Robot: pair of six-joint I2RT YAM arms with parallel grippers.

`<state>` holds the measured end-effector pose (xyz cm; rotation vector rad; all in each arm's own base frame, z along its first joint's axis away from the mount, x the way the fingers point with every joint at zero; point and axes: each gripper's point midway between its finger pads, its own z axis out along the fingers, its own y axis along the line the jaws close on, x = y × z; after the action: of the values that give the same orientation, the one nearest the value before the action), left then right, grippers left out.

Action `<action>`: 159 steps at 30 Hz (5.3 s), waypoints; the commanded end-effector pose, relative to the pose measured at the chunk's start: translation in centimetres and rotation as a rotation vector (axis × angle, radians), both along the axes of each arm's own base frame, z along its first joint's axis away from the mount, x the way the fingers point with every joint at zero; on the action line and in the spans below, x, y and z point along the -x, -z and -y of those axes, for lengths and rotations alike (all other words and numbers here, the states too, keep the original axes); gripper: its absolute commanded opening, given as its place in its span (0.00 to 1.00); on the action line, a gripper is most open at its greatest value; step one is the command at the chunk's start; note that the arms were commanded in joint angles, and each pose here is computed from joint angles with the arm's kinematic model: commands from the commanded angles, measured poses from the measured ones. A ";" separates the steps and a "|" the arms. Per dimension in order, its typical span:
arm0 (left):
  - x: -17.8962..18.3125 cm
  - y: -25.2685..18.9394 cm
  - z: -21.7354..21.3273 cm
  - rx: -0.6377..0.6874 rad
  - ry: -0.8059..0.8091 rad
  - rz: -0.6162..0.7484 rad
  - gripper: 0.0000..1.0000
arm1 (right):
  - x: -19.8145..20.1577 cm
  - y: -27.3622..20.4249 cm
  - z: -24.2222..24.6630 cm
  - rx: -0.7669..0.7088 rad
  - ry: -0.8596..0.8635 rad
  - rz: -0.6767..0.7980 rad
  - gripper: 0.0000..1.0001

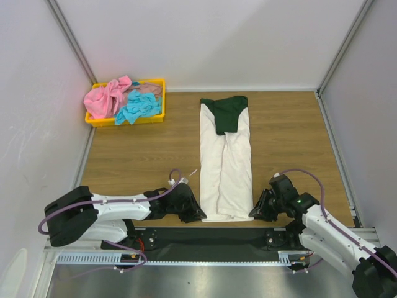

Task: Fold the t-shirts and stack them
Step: Fold the tshirt

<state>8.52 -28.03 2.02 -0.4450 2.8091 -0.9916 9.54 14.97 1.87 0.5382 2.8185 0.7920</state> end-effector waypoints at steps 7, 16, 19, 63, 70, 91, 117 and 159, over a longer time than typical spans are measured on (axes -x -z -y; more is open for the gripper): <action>-1.1 -1.2 1.1 0.034 -0.013 0.061 0.00 | -1.9 -2.1 -0.9 -0.029 -0.009 0.089 0.02; -4.2 -5.2 0.0 -0.003 -0.064 0.283 0.00 | -5.3 -7.1 -2.1 -0.061 -0.022 0.255 0.00; -5.0 -6.3 -0.6 0.009 -0.104 0.334 0.00 | -6.6 -8.2 -2.3 -0.049 -0.020 0.297 0.00; -29.1 -13.9 1.0 -0.208 -0.235 0.804 0.00 | -30.7 -12.7 -0.3 -0.175 0.103 0.533 0.00; -31.3 -11.6 1.2 -0.193 -0.240 0.757 0.00 | -32.4 -10.8 -0.5 -0.185 0.085 0.495 0.00; -34.7 -7.0 0.9 -0.230 -0.278 0.674 0.00 | -36.0 -7.0 0.8 -0.100 0.098 0.447 0.00; -34.4 -18.2 3.9 -0.042 -0.032 1.019 0.88 | -37.0 -15.3 -2.2 -0.182 0.007 0.710 0.72; -38.3 -4.7 2.0 -0.177 -0.328 0.699 0.53 | -40.4 -5.7 -0.9 -0.075 0.053 0.639 0.08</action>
<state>47.11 -30.97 3.94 -0.4865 2.1219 -0.6862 48.57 16.65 3.19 0.3618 2.2762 0.9300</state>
